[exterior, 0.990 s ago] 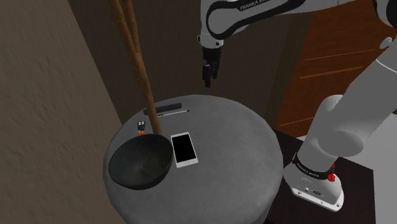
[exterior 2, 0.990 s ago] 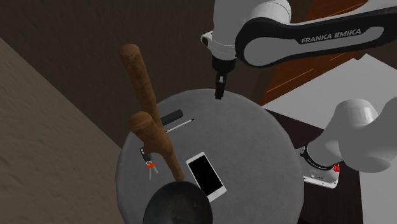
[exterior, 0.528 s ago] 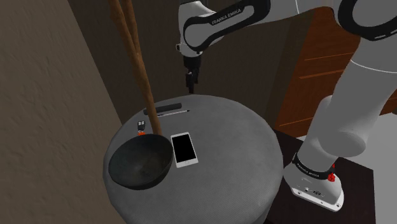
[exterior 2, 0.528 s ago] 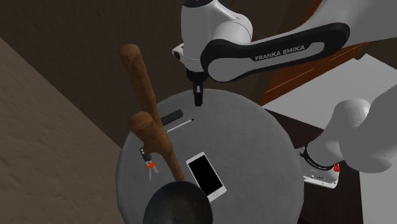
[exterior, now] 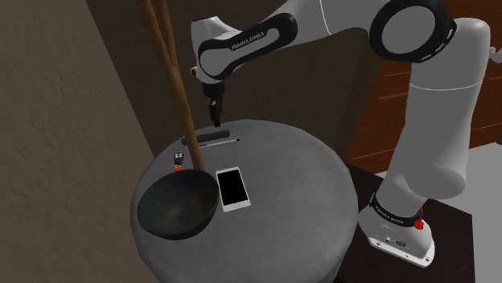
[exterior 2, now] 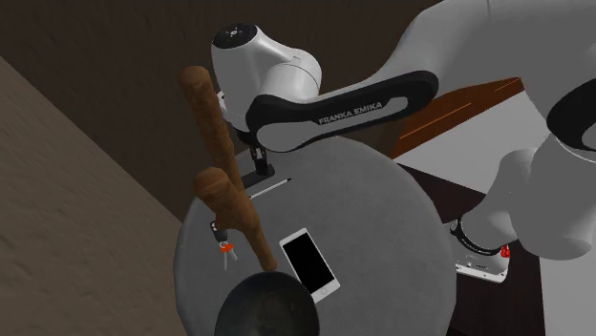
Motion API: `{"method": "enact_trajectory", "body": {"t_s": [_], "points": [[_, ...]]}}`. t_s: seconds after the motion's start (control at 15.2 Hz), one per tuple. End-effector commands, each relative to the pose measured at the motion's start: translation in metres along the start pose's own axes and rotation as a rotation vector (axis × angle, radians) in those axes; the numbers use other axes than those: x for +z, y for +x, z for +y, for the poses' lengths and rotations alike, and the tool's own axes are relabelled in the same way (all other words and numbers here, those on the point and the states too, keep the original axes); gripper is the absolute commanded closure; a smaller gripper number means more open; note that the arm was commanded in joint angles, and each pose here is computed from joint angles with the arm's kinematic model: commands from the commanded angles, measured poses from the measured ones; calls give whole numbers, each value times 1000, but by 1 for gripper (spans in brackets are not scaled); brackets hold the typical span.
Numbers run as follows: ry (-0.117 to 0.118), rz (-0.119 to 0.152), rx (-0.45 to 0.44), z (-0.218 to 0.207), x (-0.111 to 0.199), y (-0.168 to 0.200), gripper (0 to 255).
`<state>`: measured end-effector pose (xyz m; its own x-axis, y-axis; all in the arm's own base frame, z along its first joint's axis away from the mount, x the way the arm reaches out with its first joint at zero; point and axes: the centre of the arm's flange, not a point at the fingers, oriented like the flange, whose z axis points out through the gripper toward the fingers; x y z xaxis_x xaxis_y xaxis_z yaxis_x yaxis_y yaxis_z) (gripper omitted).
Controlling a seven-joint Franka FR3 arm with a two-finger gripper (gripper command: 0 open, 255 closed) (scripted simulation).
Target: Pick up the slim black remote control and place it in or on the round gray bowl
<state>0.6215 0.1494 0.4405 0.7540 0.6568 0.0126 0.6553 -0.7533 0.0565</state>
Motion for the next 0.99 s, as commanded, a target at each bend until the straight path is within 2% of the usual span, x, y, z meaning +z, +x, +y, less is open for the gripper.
{"method": "enact_trajectory", "body": {"t_s": [0.0,0.33,0.92], "points": [[-7,3,-59,-5,11,23,0],[-22,10,-189,-23,31,76,0],[-22,10,-189,-22,71,76,0]]}}
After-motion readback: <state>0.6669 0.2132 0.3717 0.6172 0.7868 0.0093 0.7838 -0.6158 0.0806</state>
